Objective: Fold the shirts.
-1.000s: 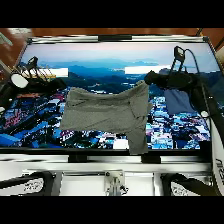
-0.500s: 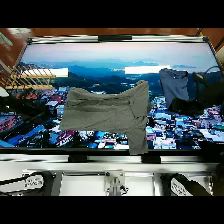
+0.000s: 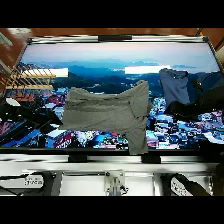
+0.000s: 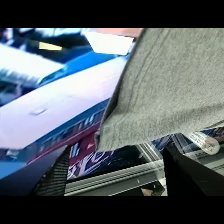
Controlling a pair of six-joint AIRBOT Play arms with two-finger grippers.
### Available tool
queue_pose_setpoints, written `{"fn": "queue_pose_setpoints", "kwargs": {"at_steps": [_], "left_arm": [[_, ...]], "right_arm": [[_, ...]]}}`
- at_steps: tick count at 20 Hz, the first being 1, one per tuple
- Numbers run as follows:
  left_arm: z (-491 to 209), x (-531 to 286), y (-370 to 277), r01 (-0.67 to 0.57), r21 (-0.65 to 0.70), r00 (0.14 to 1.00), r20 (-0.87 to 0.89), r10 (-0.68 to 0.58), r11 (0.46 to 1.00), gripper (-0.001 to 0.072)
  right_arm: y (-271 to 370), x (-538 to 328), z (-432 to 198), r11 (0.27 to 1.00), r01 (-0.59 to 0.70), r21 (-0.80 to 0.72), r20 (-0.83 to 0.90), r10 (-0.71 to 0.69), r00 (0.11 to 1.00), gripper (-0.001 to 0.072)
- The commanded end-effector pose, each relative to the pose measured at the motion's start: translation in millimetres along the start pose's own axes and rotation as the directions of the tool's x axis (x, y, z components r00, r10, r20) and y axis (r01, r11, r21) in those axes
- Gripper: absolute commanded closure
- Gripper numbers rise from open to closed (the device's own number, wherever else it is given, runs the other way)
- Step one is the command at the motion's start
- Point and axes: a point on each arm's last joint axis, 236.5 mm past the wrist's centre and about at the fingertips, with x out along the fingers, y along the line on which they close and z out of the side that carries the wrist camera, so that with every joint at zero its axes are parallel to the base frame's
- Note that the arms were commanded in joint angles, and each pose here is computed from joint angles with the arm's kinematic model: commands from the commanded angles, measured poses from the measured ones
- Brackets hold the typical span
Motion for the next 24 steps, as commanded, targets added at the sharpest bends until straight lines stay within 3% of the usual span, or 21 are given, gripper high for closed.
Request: {"fn": "queue_pose_setpoints", "kwargs": {"at_steps": [1,3,6,9,20,21,23,24], "left_arm": [[1.0,14.4,-7.7,0.019,0.01,1.0,-0.017,-0.019,1.0,0.0049],[5.6,25.4,-25.5,0.057,0.0,0.998,-0.011,-0.057,0.998,0.0215],[16.4,40.3,-44.7,0.085,-0.038,0.996,0.022,-0.084,0.996,0.0339],[12.0,43.5,-49.0,0.084,0.006,0.996,0.003,-0.084,0.996,0.0653],[14.0,-3.0,-57.9,0.101,0.093,0.99,0.091,-0.11,0.99,0.0676],[13.7,-2.8,-58.6,0.101,0.096,0.99,0.091,-0.109,0.99,0.0676],[13.1,-1.7,-60.1,0.099,0.12,0.99,0.088,-0.109,0.988,0.0676],[12.5,-1.0,-61.3,0.098,0.129,0.99,0.085,-0.109,0.987,0.0676]], "right_arm": [[1.7,0.1,0.7,1.0,-0.01,0.008,0.004,0.01,1.0,0.01],[1.6,0.1,0.6,1.0,-0.01,0.022,0.003,0.01,1.0,0.01],[0.0,0.3,-3.2,1.0,-0.003,0.026,-0.013,0.003,1.0,0.01],[-5.6,14.2,-12.9,0.998,0.0,0.07,-0.039,0.003,0.999,0.01],[24.4,147.7,-63.9,0.997,0.013,-0.07,-0.262,-0.031,0.965,0.0103],[24.1,152.7,-64.6,0.997,0.017,-0.074,-0.266,-0.036,0.963,0.0166],[22.8,157.3,-58.3,0.999,0.029,-0.039,-0.242,-0.037,0.969,0.0469],[25.0,158.4,-53.6,1.0,0.027,-0.009,-0.223,-0.028,0.974,0.0546]]}}
